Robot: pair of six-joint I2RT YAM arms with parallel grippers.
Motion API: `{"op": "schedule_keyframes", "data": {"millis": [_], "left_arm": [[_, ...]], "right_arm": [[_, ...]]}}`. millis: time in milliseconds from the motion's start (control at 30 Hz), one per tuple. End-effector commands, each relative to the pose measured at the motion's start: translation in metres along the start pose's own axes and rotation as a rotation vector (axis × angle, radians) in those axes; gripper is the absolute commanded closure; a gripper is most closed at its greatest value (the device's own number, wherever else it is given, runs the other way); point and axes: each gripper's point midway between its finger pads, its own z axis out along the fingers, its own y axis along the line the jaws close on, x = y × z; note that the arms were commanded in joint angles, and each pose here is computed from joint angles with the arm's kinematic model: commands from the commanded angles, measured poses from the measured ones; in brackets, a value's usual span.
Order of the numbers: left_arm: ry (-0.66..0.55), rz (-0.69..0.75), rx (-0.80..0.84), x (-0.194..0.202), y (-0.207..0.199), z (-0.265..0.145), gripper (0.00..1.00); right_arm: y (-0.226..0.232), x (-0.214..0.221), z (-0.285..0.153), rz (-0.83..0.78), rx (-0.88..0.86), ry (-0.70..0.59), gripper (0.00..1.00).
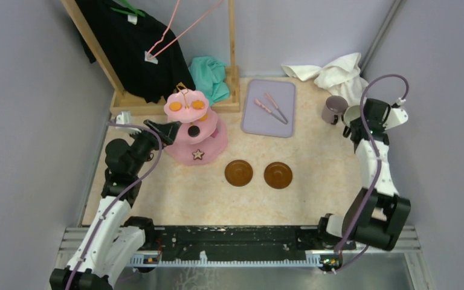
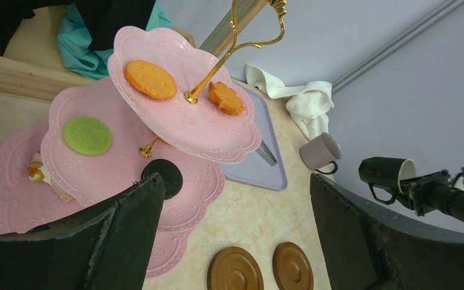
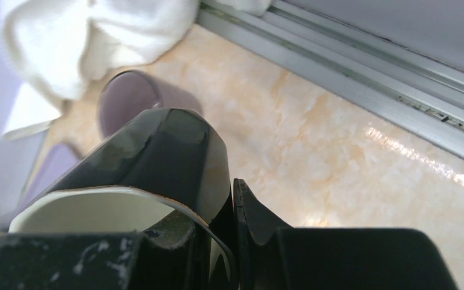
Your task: Serve the afternoon tea
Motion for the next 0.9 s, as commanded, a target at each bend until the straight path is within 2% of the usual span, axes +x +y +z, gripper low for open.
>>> {"op": "schedule_keyframes", "data": {"millis": [0,333,633,867], "left_arm": [[-0.015,0.017,0.025,-0.003,-0.006,-0.003,0.05],[-0.029,0.003,0.06,-0.007,-0.015,-0.004,0.05],[-0.024,0.006,0.061,-0.007,-0.016,-0.003,0.05],[-0.016,0.004,0.066,-0.005,-0.016,-0.004,0.05]], "right_arm": [[0.046,-0.019,-0.067,-0.015,-0.235,-0.104,1.0],[0.072,0.044,-0.149,-0.273,-0.428,0.034,1.0],[0.077,0.095,-0.177,-0.51,-0.448,0.228,1.0],[0.071,0.143,-0.185,-0.636,-0.441,0.37,1.0]]}}
